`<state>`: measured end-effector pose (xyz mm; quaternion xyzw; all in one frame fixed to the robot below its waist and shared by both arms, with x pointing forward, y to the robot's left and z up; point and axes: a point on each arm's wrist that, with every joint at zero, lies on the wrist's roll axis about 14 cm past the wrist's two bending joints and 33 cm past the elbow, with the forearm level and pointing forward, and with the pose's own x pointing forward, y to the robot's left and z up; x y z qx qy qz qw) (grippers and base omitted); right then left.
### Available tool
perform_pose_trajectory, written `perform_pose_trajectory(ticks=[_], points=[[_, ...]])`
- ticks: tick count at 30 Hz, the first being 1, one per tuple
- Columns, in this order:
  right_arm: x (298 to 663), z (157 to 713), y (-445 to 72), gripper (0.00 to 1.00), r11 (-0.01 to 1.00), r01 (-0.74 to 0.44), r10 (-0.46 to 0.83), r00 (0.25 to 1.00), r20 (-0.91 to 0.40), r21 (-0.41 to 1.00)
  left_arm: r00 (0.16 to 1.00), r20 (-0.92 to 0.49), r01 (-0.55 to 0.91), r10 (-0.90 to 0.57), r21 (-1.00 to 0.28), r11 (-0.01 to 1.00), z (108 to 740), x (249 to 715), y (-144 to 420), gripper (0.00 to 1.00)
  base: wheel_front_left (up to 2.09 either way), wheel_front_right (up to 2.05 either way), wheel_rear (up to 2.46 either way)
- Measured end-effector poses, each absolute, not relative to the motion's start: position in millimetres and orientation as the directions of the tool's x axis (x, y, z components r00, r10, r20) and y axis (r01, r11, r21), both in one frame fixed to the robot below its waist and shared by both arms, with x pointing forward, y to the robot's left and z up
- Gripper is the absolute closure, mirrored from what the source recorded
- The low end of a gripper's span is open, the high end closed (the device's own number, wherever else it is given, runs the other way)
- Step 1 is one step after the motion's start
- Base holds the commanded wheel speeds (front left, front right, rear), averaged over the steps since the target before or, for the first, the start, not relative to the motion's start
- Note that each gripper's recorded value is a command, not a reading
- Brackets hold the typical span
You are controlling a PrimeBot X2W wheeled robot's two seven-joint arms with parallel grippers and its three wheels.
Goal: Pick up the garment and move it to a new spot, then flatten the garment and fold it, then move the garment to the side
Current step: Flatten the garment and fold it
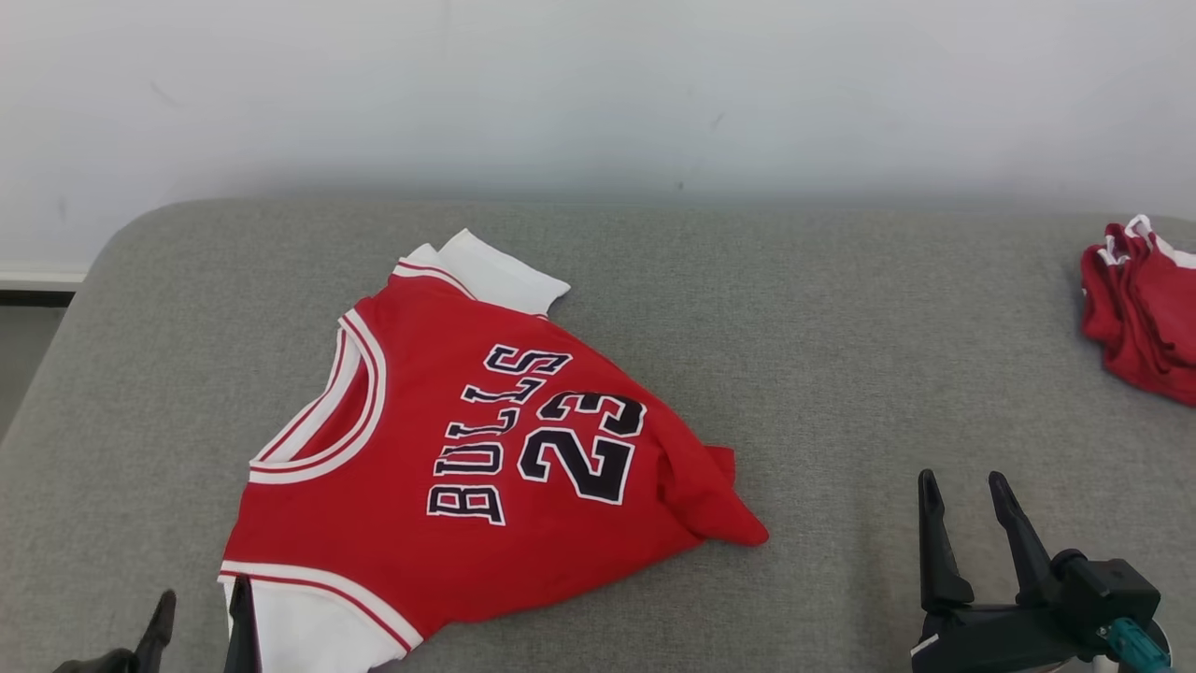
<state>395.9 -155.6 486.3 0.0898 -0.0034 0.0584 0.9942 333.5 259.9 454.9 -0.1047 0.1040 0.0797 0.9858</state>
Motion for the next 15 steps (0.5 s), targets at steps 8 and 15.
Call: perform_pose_trajectory(ticks=[8,15], points=[[386.4,489.0,-169.5,0.0,0.982,-0.08,0.078,0.997,0.022,0.173,0.997,0.026,-0.064,0.068,-0.13,0.989,501.5,359.2,232.9,0.0,0.0,0.0,0.0],[381.1,486.1,-178.6,0.0,0.984,-0.054,0.052,0.999,0.012,0.172,0.991,0.132,0.02,-0.009,-0.081,0.997,529.4,378.2,210.8,0.0,0.0,0.0,0.0]])
